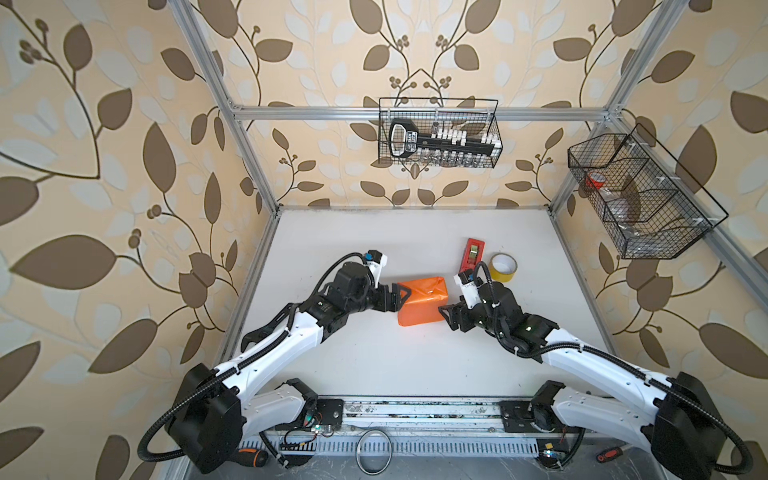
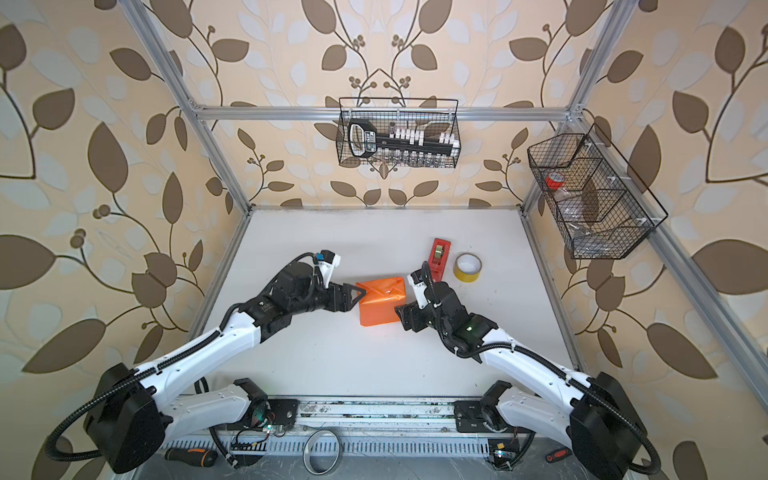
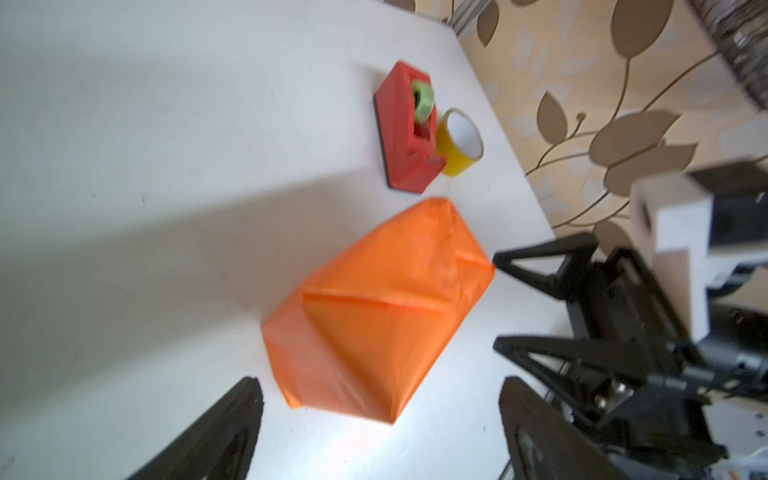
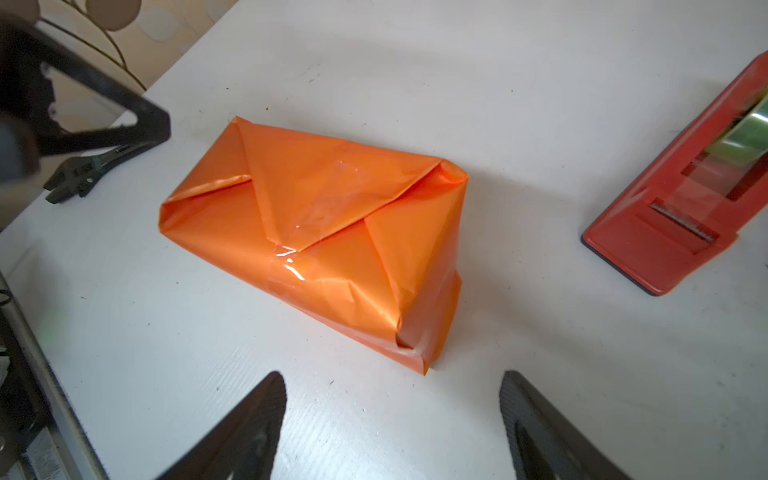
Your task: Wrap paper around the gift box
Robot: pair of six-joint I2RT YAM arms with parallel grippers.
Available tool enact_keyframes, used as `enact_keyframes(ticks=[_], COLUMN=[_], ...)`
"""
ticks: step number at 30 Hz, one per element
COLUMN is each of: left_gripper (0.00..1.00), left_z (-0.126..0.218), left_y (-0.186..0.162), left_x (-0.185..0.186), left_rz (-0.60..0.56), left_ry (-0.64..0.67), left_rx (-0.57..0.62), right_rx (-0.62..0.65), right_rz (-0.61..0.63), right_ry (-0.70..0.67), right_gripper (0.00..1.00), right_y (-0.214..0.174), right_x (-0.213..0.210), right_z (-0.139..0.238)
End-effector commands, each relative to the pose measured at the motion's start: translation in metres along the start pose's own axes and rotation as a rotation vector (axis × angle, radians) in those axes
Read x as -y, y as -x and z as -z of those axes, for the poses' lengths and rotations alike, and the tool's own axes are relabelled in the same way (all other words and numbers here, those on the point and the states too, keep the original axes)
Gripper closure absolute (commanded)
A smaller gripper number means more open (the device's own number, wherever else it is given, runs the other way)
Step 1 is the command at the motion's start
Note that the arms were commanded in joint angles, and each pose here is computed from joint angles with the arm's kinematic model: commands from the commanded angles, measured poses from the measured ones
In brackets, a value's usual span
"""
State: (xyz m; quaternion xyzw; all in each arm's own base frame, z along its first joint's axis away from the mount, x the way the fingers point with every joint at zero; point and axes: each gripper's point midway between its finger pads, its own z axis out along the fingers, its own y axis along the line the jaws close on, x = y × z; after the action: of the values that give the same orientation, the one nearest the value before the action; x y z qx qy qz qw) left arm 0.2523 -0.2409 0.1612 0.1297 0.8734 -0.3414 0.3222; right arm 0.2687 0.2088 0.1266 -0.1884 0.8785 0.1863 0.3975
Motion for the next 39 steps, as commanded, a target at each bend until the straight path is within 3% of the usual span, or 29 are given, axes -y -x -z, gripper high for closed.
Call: enact_keyframes(ticks=[1, 5, 13, 20, 24, 29, 34, 39], left_gripper=[0.09, 0.09, 0.08, 0.08, 0.06, 0.01, 0.01, 0.01], left_z=[-0.007, -0.025, -0.041, -0.058, -0.053, 0.002, 0.068, 0.104], left_y=[-0.013, -0.009, 0.043, 0.076, 0.097, 0.114, 0.122, 0.12], left_x=[-0.007, -0.018, -0.039, -0.065, -0.058, -0.065, -0.12, -0.17], left_rz=[-0.103, -0.123, -0.044, 0.039, 0.05, -0.009, -0.03, -0.102], left_ry=[0.071, 0.122, 0.215, 0.235, 0.192, 0.282, 0.564, 0.858], left_rx=[-0.011, -0.023, 0.074, 0.06, 0.083, 0.3, 0.533, 0.57], right_rx=[0.023, 0.01, 0.046, 0.063, 0.086, 0.181, 0.28, 0.354], right_rz=[0.032, 0.016, -0.045, -0.109, -0.123, -0.056, -0.051, -0.108], right_ry=[0.032, 0.017, -0.011, -0.05, -0.059, -0.309, -0.682, -0.919], right_gripper=[0.2, 0.22, 0.25, 0.26, 0.26, 0.18, 0.06, 0.0], right_y=[0.013, 0.017, 0.047, 0.083, 0.104, 0.107, 0.096, 0.067], right_x=[-0.009, -0.005, 0.012, 0.029, 0.035, 0.077, 0.145, 0.203], right_z=[-0.009, -0.019, -0.027, -0.046, -0.039, 0.012, 0.076, 0.115])
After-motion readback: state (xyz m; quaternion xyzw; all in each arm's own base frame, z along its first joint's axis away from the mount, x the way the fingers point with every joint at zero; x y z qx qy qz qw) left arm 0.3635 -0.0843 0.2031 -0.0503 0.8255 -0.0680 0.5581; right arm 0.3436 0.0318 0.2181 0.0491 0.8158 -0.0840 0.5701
